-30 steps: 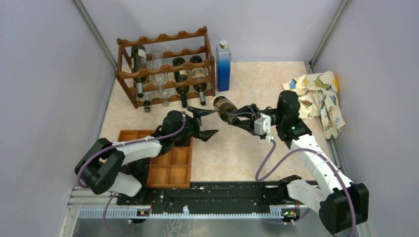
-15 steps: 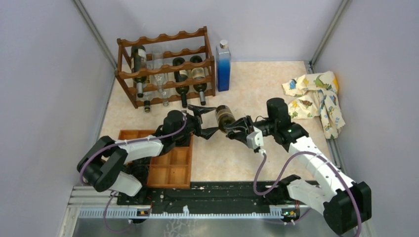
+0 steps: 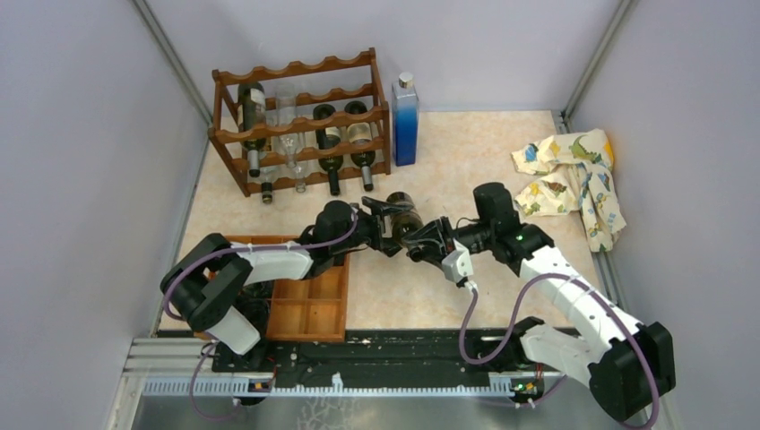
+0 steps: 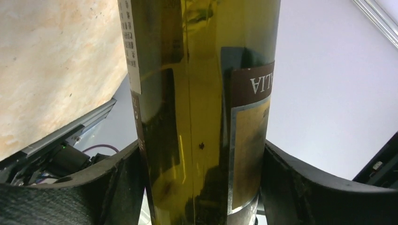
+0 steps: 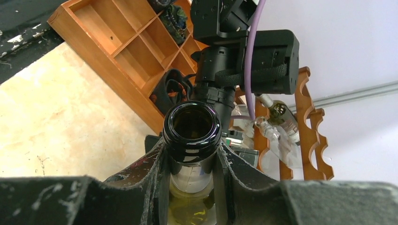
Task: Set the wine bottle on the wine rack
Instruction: Pick up the wine bottle from the center of the board.
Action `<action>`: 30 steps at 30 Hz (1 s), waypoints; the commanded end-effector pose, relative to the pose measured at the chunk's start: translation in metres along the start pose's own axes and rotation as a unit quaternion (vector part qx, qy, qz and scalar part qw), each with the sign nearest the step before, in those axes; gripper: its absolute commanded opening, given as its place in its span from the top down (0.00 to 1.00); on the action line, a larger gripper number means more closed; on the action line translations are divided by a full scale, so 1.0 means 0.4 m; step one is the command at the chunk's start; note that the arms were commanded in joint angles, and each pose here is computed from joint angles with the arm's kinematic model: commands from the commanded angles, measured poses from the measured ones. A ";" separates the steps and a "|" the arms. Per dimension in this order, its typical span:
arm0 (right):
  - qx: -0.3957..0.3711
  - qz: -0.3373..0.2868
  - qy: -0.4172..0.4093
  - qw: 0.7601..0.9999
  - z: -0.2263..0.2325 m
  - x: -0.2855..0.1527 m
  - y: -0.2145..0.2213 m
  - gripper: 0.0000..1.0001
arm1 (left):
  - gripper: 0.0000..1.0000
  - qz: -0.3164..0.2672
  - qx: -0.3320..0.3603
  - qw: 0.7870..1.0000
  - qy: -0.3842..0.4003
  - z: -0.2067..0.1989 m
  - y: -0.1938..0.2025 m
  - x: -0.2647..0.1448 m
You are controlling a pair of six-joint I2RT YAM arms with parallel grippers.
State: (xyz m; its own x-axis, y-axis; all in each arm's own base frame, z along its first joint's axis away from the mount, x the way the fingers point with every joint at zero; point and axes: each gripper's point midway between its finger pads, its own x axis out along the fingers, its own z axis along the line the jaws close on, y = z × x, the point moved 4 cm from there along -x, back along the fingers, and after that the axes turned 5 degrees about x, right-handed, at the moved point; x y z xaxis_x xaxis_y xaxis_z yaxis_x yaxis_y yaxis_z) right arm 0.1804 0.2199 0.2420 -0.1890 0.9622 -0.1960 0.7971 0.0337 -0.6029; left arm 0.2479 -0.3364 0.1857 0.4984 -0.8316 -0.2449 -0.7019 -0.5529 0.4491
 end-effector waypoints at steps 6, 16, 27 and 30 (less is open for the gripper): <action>-0.097 -0.031 0.000 0.995 -0.021 -0.002 -0.076 0.22 | 1.00 0.004 0.083 0.990 0.118 -0.073 0.018 -0.031; 0.070 0.061 0.073 0.993 0.054 -0.064 -0.034 0.02 | 1.00 -0.060 0.267 0.955 0.115 -0.076 0.003 -0.126; 0.402 0.053 0.313 0.859 -0.062 -0.240 0.100 0.02 | 1.00 -0.048 0.565 0.813 0.132 -0.050 0.030 -0.202; 0.495 0.000 0.290 0.819 -0.092 -0.226 0.099 0.02 | 1.00 -0.036 0.639 0.757 0.130 -0.049 0.033 -0.202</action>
State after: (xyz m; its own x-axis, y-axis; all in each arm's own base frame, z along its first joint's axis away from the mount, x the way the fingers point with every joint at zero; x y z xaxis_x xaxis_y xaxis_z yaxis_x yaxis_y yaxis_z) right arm 0.2412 0.1327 0.2153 0.3799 0.9215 -0.0803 0.1004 -0.1274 -0.9868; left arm 0.2092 -0.2754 0.2021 0.5806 -0.8083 -0.0977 -0.7155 -0.4493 -0.5350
